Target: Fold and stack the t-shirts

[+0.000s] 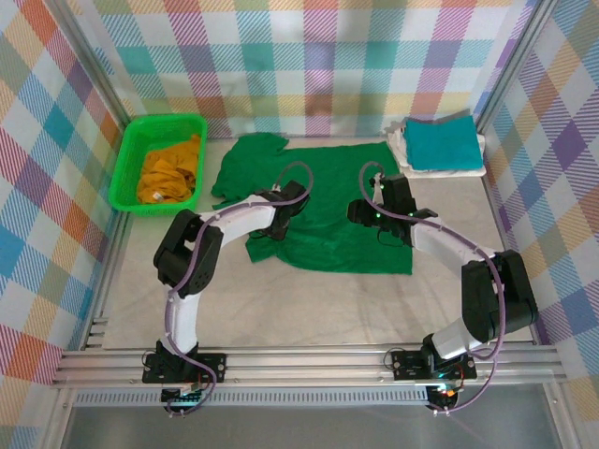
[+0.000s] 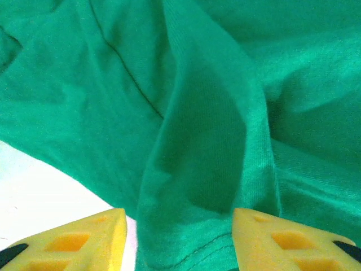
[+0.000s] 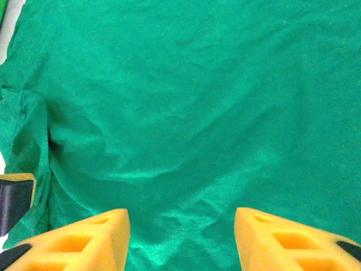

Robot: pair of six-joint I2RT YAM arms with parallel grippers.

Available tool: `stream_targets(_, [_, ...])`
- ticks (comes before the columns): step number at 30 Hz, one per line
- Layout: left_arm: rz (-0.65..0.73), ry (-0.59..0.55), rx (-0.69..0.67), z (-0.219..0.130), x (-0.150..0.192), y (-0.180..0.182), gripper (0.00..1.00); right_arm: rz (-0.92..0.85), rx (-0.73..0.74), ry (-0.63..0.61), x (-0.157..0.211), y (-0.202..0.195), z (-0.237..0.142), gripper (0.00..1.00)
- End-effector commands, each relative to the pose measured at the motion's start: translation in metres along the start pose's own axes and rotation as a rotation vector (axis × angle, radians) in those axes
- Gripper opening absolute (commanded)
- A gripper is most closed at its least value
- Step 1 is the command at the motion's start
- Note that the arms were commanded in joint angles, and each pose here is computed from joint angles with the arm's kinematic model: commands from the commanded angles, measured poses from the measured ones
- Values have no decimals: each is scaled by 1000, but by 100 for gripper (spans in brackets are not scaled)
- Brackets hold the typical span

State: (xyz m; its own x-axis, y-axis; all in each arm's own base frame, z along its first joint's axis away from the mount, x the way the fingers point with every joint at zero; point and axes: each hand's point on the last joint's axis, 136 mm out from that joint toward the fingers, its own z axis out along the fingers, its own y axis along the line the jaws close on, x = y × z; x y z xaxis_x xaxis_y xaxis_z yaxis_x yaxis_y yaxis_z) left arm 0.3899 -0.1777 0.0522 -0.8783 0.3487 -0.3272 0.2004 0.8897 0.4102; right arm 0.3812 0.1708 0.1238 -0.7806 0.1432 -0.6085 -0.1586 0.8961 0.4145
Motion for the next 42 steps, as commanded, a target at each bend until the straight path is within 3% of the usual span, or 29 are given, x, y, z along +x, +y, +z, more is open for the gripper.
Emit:
stream_targets(1, [-3, -10, 21, -3, -1, -6, 40, -8, -28, -27, -5, 8, -6, 53])
stream_targets(2, [-11, -8, 19, -2, -1, -6, 33, -9, -27, -25, -4, 8, -5, 52])
stream_targets(4, [-36, -4, -26, -1, 1, 1, 2, -7, -29, -25, -5, 8, -5, 53])
stream_targets(5, [-50, -6, -49, -2, 2, 6, 0, -7, -30, -25, -5, 9, -5, 53])
stream_targets(10, [-190, -19, -63, -21, 16, 25, 0, -13, -23, -30, -6, 8, -7, 53])
stream_targets(17, [-486, 89, 44, -28, 77, 38, 0, -26, -18, -26, -6, 7, -8, 53])
stream_targets(22, [-614, 133, 100, -22, 108, 47, 6, -30, -16, -20, -4, 6, -6, 53])
stream_targets(25, [-649, 163, 75, -19, 119, 58, 16, -30, -23, -14, -4, 8, -4, 53])
stream_targets(28, [-675, 185, 72, -21, 130, 61, 16, -27, -24, -14, -5, 8, -6, 53])
stream_targets(32, [-716, 168, 44, -28, 145, 72, 24, -32, -12, -17, -4, 6, -7, 54])
stream_targets(36, [-649, 125, 90, -38, 126, 71, 28, -27, -17, -4, 0, 5, -3, 54])
stream_targets(42, [-535, 131, 156, -44, 98, 38, 28, -10, -26, 2, 5, 5, -5, 54])
